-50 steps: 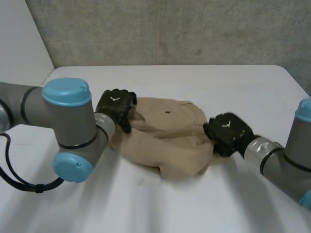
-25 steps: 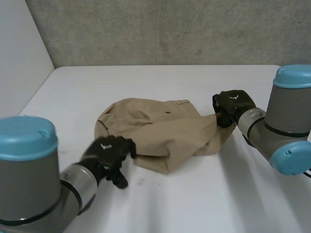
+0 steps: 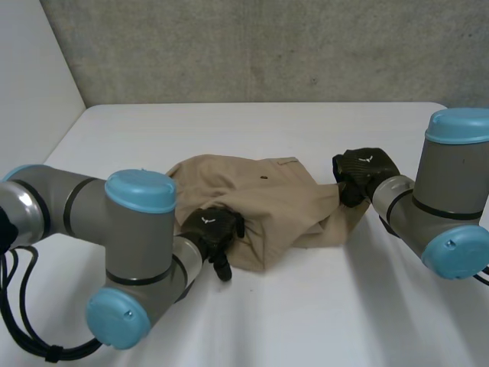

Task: Fold the shorts.

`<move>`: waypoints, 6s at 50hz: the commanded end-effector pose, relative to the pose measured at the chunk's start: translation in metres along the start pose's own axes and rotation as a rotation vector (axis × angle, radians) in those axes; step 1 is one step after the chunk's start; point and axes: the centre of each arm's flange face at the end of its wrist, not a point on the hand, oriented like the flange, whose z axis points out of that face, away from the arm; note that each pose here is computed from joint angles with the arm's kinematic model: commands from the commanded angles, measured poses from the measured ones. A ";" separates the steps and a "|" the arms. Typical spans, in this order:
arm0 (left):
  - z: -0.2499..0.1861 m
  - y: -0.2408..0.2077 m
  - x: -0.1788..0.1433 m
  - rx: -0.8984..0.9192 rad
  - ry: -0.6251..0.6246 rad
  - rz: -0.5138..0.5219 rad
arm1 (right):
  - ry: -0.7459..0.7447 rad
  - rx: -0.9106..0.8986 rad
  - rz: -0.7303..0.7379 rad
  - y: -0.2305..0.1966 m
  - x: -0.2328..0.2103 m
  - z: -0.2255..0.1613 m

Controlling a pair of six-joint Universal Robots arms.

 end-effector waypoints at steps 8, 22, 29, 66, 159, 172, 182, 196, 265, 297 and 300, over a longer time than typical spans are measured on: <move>0.019 0.007 0.000 -0.013 -0.011 0.046 | 0.002 0.004 0.001 -0.001 0.004 0.001; 0.028 0.000 -0.005 0.040 -0.055 0.094 | 0.001 0.002 0.000 0.000 0.004 0.000; 0.033 0.006 -0.005 0.037 -0.067 0.099 | 0.004 0.008 0.000 -0.002 0.005 0.000; -0.232 -0.181 -0.036 0.670 -0.244 0.169 | 0.139 0.430 -0.280 -0.180 0.029 -0.194; -0.015 -0.012 0.003 0.167 -0.104 0.080 | -0.017 -0.104 -0.196 0.045 0.101 -0.051; 0.026 -0.012 -0.005 0.186 -0.131 0.070 | -0.005 -0.090 -0.221 0.077 0.101 -0.024; 0.030 -0.021 -0.013 0.224 -0.155 0.085 | 0.011 -0.092 -0.205 0.073 0.105 -0.025; -0.079 -0.103 -0.030 0.349 -0.191 0.082 | 0.028 -0.016 -0.170 -0.006 0.097 -0.087; -0.012 -0.014 -0.033 0.211 -0.164 0.194 | 0.137 -0.003 0.078 0.025 0.053 -0.015; 0.035 -0.002 -0.031 0.161 -0.153 0.203 | 0.151 0.018 0.068 0.019 0.056 -0.013; 0.012 -0.027 -0.028 0.210 -0.151 0.204 | 0.149 0.033 0.052 0.011 0.057 -0.016</move>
